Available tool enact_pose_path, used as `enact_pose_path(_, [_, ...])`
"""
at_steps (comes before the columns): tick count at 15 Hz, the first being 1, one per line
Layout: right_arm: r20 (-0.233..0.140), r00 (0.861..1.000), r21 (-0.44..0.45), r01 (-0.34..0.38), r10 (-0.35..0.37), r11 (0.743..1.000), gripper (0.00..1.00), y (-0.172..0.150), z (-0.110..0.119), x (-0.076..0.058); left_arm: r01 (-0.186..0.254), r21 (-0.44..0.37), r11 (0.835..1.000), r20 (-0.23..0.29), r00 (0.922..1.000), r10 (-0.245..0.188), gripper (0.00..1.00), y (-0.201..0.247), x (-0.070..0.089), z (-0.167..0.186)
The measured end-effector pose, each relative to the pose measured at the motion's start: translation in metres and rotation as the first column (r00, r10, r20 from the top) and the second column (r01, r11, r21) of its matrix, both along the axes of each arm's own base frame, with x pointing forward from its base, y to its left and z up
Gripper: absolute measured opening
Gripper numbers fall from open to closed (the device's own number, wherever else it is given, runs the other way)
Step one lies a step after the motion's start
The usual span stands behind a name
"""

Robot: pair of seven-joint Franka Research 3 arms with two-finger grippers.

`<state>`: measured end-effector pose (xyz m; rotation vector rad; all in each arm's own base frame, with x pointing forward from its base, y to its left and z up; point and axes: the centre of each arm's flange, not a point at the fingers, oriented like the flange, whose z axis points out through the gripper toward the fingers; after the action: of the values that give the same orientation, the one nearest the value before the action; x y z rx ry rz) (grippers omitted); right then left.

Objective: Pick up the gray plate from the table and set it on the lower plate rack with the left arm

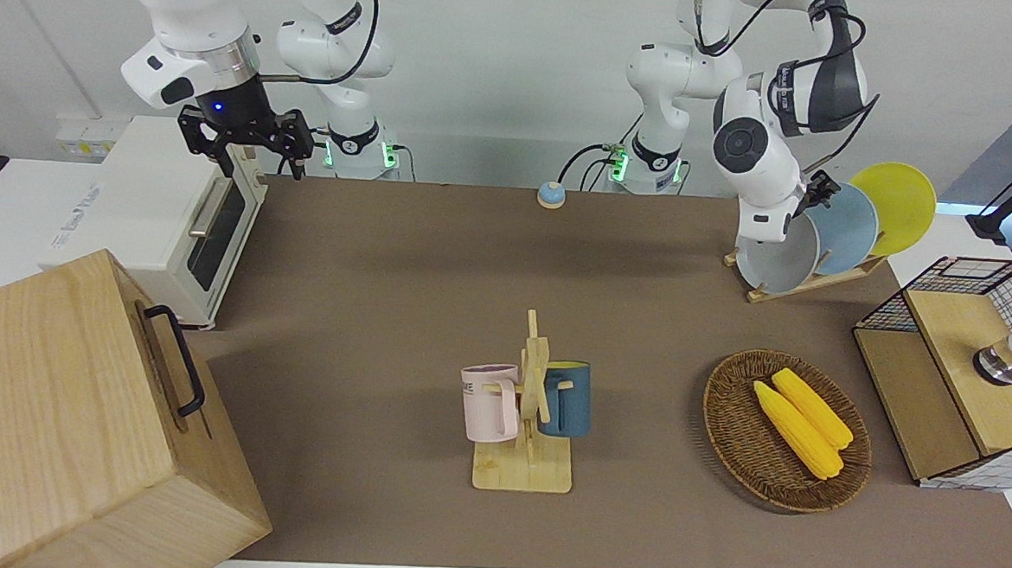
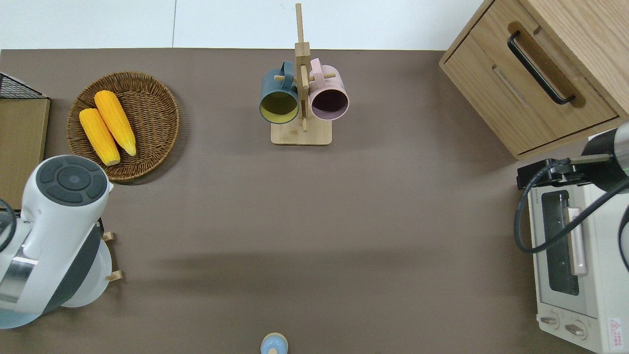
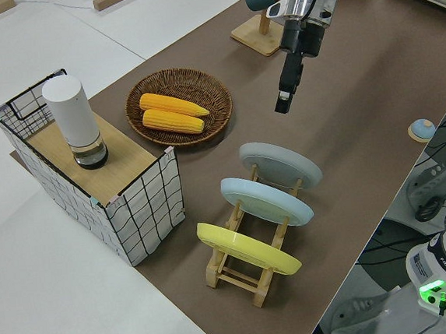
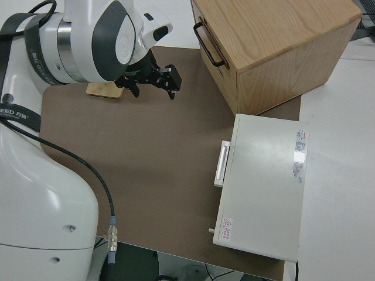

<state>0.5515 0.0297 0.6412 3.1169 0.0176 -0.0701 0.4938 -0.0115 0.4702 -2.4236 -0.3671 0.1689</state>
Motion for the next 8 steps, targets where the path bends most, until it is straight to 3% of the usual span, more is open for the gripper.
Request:
enact_pose_path(4, [0.000,1.000,0.000,0.000,0.000,1.000,0.99,0.000,0.000,0.000,-0.012,-0.182,0.983,0.045,0.9988,0.020,1.00,-0.018,0.016,0.032])
enact_pose_path(8, [0.000,1.000,0.000,0.000,0.000,1.000,0.99,0.000,0.000,0.000,-0.015,-0.365,0.931,0.044,0.9985,0.033,1.00,-0.037,0.020,0.047])
